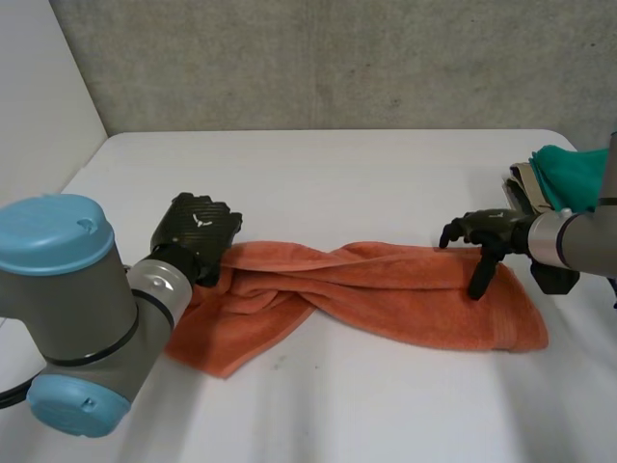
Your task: Fold the laundry.
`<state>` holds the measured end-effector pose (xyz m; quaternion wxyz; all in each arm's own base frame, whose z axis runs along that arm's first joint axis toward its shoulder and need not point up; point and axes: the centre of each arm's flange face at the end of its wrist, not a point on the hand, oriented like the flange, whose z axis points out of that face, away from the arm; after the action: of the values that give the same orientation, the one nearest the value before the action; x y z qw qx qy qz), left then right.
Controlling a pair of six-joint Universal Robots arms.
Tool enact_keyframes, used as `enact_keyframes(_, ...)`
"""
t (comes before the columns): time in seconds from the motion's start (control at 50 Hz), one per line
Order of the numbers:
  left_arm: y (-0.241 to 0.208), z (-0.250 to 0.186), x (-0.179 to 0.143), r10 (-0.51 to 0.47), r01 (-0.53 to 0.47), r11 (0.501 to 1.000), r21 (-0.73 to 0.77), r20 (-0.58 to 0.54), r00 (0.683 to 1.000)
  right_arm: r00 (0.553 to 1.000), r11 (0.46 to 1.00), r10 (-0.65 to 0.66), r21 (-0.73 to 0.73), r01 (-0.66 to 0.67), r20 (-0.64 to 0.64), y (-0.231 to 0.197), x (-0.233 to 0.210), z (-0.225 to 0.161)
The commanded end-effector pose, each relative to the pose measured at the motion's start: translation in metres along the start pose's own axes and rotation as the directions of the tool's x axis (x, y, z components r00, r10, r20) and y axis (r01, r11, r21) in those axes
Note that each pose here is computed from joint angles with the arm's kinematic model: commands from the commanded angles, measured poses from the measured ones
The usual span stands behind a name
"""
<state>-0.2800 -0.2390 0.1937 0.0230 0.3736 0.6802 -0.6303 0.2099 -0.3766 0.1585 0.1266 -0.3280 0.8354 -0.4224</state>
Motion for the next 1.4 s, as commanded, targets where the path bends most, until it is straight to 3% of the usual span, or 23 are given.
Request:
enact_keyframes(0.02,0.002,0.002,0.000,-0.001,0.001,1.000,0.001,0.003,1.000,1.000,1.000,0.000,-0.017,0.000,0.016,0.010,-0.001,0.013)
enact_keyframes(0.18,-0.006,0.032,-0.011,-0.007,0.002,0.997,0.079,0.069,0.998,0.998,0.999,-0.041,0.034,0.042,-0.043,-0.007,0.009,0.014)
enact_keyframes(0.26,-0.026,0.057,-0.029,-0.017,-0.011,0.983,0.186,0.149,0.989,0.986,0.989,-0.075,0.115,0.093,-0.151,-0.036,0.025,0.009)
enact_keyframes(0.3,-0.039,0.069,-0.037,-0.025,-0.021,0.969,0.245,0.184,0.983,0.962,0.960,-0.114,0.222,0.171,-0.250,-0.070,0.029,0.002)
enact_keyframes(0.34,-0.066,0.081,-0.054,-0.043,-0.049,0.937,0.347,0.252,0.967,0.946,0.925,-0.137,0.305,0.229,-0.293,-0.094,0.023,-0.003)
enact_keyframes(0.4,-0.110,0.089,-0.080,-0.083,-0.107,0.863,0.494,0.347,0.934,0.919,0.814,-0.129,0.490,0.313,-0.373,-0.146,0.007,-0.023)
enact_keyframes(0.42,-0.124,0.089,-0.089,-0.101,-0.125,0.837,0.532,0.375,0.921,0.912,0.749,-0.106,0.572,0.336,-0.396,-0.170,0.000,-0.038)
enact_keyframes(0.46,-0.148,0.087,-0.106,-0.143,-0.160,0.782,0.602,0.424,0.894,0.910,0.688,-0.076,0.639,0.344,-0.408,-0.189,-0.005,-0.055)
enact_keyframes(0.52,-0.165,0.082,-0.113,-0.163,-0.184,0.743,0.644,0.440,0.883,0.908,0.618,-0.042,0.704,0.350,-0.416,-0.209,-0.011,-0.083)
enact_keyframes(0.64,-0.151,0.067,-0.097,-0.137,-0.159,0.771,0.617,0.404,0.905,0.930,0.675,-0.062,0.671,0.307,-0.363,-0.194,-0.027,-0.084)
enact_keyframes(0.72,-0.133,0.048,-0.085,-0.105,-0.140,0.809,0.571,0.375,0.921,0.951,0.802,-0.087,0.545,0.243,-0.296,-0.153,-0.038,-0.072)
enact_keyframes(0.8,-0.104,0.036,-0.065,-0.062,-0.119,0.857,0.501,0.330,0.942,0.961,0.880,-0.107,0.426,0.211,-0.256,-0.118,-0.044,-0.055)
enact_keyframes(0.92,-0.086,-0.003,-0.026,-0.017,-0.086,0.880,0.467,0.212,0.977,0.959,0.908,-0.156,0.348,0.234,-0.238,-0.094,-0.045,-0.042)
enact_keyframes(1.12,-0.068,-0.064,0.002,0.027,-0.067,0.889,0.452,0.095,0.995,0.928,0.873,-0.345,0.316,0.372,-0.139,-0.080,-0.055,-0.016)
enact_keyframes(1.26,-0.059,-0.081,0.009,0.039,-0.057,0.912,0.406,0.052,0.998,0.943,0.908,-0.330,0.262,0.326,-0.031,-0.060,-0.070,0.003)
enact_keyframes(1.4,-0.059,-0.090,0.007,0.034,-0.047,0.919,0.391,0.041,0.999,0.957,0.924,-0.273,0.304,0.232,0.101,-0.051,-0.129,0.024)
